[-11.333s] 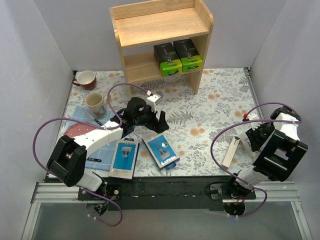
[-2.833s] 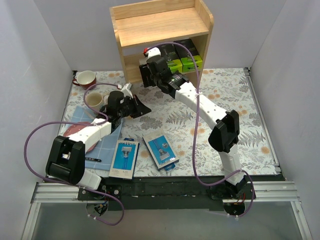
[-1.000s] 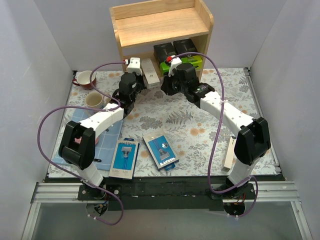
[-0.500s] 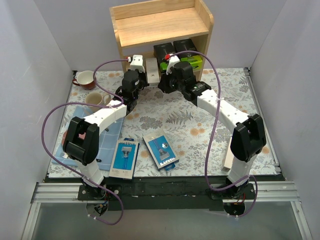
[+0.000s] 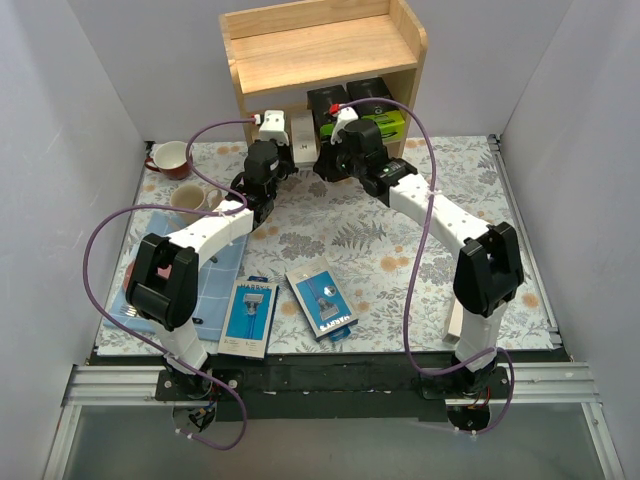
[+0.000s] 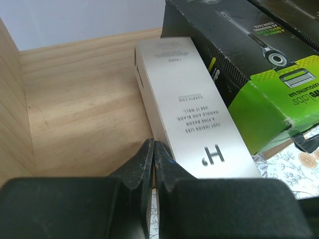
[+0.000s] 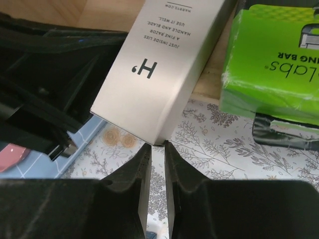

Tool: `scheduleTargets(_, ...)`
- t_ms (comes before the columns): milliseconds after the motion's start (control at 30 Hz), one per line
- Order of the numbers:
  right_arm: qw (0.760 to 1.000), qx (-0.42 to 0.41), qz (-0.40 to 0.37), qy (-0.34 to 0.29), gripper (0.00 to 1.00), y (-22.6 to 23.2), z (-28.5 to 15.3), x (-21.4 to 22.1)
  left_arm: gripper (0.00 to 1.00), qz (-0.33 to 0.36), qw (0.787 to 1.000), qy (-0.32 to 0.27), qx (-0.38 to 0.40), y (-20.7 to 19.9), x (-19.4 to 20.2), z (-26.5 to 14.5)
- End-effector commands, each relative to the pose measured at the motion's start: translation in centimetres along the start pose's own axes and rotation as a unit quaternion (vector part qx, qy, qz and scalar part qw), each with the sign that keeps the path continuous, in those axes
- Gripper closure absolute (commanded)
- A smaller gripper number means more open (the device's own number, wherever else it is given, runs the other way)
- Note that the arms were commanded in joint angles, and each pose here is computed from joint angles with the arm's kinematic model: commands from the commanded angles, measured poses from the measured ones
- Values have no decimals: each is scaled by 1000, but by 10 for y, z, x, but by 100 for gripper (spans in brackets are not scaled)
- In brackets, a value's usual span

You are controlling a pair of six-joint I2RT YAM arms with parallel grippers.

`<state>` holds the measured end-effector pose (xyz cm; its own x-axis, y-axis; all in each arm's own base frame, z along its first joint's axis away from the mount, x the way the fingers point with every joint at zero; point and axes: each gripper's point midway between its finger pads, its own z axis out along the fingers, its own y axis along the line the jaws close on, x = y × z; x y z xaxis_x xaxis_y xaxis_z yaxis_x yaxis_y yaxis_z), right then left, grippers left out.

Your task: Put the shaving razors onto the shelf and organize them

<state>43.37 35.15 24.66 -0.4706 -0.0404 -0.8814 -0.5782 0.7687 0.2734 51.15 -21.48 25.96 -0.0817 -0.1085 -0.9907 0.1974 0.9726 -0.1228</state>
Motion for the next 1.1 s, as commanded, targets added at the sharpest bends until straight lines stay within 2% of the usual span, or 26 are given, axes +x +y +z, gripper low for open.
scheduleTargets(0,999,13,9,-51,76,-4,5,-38,98,-4,1000,-19,-3,-2,-20,-3)
scheduleTargets(800,996,54,17,-70,71,-29,16,-50,91,-4,1000,-30,-5,-10,-20,28)
scheduleTargets(1067,996,37,34,-72,71,-23,29,-53,82,9,999,-34,-18,-6,-24,26)
